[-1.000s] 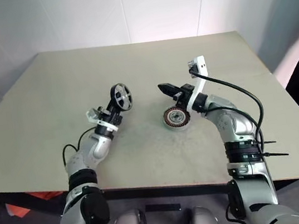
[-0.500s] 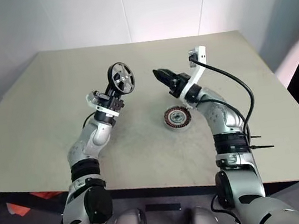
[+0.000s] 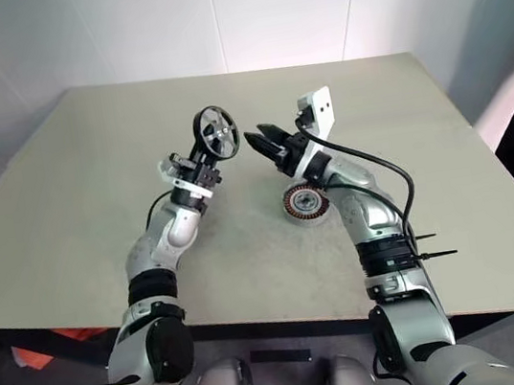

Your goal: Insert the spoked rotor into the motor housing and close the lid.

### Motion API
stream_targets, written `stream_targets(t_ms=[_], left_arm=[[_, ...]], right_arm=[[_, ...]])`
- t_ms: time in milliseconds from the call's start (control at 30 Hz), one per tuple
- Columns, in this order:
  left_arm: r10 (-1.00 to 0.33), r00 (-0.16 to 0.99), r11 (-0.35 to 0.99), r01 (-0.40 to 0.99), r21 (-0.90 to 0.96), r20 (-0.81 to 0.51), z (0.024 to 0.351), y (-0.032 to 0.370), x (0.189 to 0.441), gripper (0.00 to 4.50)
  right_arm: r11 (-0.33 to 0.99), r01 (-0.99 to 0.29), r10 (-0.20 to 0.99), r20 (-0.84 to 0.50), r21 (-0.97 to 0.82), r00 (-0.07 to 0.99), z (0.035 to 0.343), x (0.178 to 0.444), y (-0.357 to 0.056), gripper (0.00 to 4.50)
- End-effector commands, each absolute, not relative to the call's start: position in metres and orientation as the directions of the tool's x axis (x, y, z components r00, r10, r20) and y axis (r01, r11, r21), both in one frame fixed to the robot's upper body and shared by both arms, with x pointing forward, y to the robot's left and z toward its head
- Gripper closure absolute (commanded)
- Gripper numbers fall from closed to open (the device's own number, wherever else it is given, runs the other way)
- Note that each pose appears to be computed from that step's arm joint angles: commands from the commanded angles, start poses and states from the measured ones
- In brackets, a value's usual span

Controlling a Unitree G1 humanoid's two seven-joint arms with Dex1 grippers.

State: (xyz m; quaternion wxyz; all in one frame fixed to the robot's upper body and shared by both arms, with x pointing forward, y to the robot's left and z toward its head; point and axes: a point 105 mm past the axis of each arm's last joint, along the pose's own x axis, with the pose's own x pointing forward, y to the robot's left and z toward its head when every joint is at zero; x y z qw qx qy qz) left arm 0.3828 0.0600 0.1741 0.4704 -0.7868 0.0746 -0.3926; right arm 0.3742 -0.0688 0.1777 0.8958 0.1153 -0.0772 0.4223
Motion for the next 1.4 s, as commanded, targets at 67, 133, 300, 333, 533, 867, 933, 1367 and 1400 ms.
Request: stream_targets(t_ms=[67, 133, 300, 333, 533, 867, 933, 1367, 1400], left_arm=[[-0.497, 0.624, -0.575, 0.284, -0.768, 0.603, 0.193, 0.044, 0.382, 3.95], [-0.499, 0.623, -0.570, 0.286, -0.770, 0.602, 0.193, 0.045, 0.383, 3.95], [-0.507, 0.622, -0.559, 0.289, -0.777, 0.597, 0.192, 0.045, 0.383, 3.95], [-0.508, 0.623, -0.557, 0.289, -0.779, 0.595, 0.192, 0.045, 0.383, 3.95], [-0.519, 0.625, -0.542, 0.287, -0.790, 0.583, 0.189, 0.045, 0.384, 3.95], [-0.531, 0.625, -0.531, 0.282, -0.799, 0.572, 0.186, 0.044, 0.385, 3.95], [-0.533, 0.625, -0.529, 0.281, -0.801, 0.571, 0.186, 0.043, 0.385, 3.95], [-0.548, 0.615, -0.519, 0.280, -0.807, 0.566, 0.184, 0.040, 0.384, 3.95], [-0.548, 0.615, -0.519, 0.280, -0.807, 0.566, 0.184, 0.040, 0.384, 3.95]], right_arm=[[0.589, -0.804, 0.759, 0.285, 0.085, 0.586, 0.196, 0.366, -0.064, 2.56], [0.578, -0.812, 0.765, 0.295, 0.078, 0.573, 0.200, 0.364, -0.063, 2.56], [0.581, -0.810, 0.761, 0.304, 0.076, 0.574, 0.205, 0.367, -0.061, 2.56], [0.580, -0.811, 0.761, 0.306, 0.075, 0.572, 0.205, 0.367, -0.061, 2.56], [0.572, -0.817, 0.764, 0.320, 0.068, 0.561, 0.212, 0.368, -0.056, 2.56], [0.527, -0.848, 0.797, 0.311, 0.063, 0.518, 0.213, 0.360, -0.046, 2.56], [0.520, -0.852, 0.803, 0.304, 0.062, 0.512, 0.211, 0.359, -0.045, 2.56], [0.547, -0.835, 0.806, 0.229, 0.067, 0.546, 0.195, 0.368, -0.041, 2.56], [0.549, -0.833, 0.804, 0.228, 0.070, 0.549, 0.194, 0.370, -0.042, 2.56]])
